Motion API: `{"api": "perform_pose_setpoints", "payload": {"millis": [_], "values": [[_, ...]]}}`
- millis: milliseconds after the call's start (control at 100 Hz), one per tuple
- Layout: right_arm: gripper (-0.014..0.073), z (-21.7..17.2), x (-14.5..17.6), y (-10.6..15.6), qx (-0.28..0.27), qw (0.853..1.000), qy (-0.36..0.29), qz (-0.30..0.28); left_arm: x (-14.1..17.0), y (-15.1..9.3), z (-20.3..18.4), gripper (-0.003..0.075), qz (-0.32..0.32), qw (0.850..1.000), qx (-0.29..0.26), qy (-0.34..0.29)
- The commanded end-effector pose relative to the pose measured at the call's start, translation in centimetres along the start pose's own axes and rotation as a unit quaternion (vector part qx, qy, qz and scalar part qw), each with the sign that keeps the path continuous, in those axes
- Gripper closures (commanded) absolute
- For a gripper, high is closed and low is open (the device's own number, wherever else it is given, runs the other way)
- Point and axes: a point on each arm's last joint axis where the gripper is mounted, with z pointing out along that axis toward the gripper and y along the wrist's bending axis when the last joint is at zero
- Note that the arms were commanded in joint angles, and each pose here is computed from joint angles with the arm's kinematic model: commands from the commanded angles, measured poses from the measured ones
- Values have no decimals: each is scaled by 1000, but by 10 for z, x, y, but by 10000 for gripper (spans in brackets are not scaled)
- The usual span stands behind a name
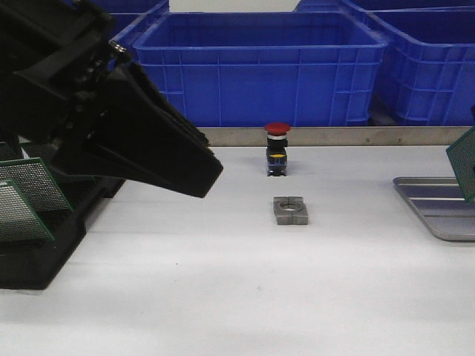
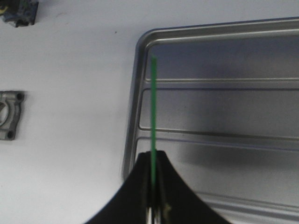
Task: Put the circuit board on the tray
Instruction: 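Carry the board with the right gripper and lay it on the silver tray, then grasp a second green circuit board from the rack with the left gripper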
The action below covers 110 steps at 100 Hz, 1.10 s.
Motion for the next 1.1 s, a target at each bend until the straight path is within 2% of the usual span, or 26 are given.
{"api": "perform_pose_setpoints", "payload": {"millis": [0,140,210,280,290,430,520,650,810,940,1090], "values": [[658,-2,-21,-1,-3,999,-32,10,-17,-6,-6,218,-2,999,9,-40],[637,11,-30,-3,-21,999,-21,12,-17,-6,-6,218,-2,999,9,-40],[564,14,-32,-3,-29,999,-18,12,-17,-6,-6,218,-2,999,11,-40],[447,17,-32,-4,-29,999,-15,13,-17,-7,-6,219,-2,999,13,-41],[407,17,-32,-5,-28,999,-15,13,-17,-7,-6,218,-2,999,13,-41],[139,17,-33,-7,-13,1000,-23,13,-17,-8,-6,218,-1,999,21,-41],[38,15,-35,-10,-3,999,-29,15,-17,-8,-6,219,-1,999,22,-41],[36,7,-37,-10,-10,999,-34,11,-17,-8,-6,219,-1,999,22,-41],[36,-15,-40,3,-38,998,-40,-24,-17,-9,-7,219,-2,999,24,-42],[36,-37,-36,11,-28,997,-68,-27,-13,1,-17,220,6,1000,-14,-21],[36,-65,-24,18,5,994,-108,-36,-18,9,-50,220,20,997,-74,-9]]}}
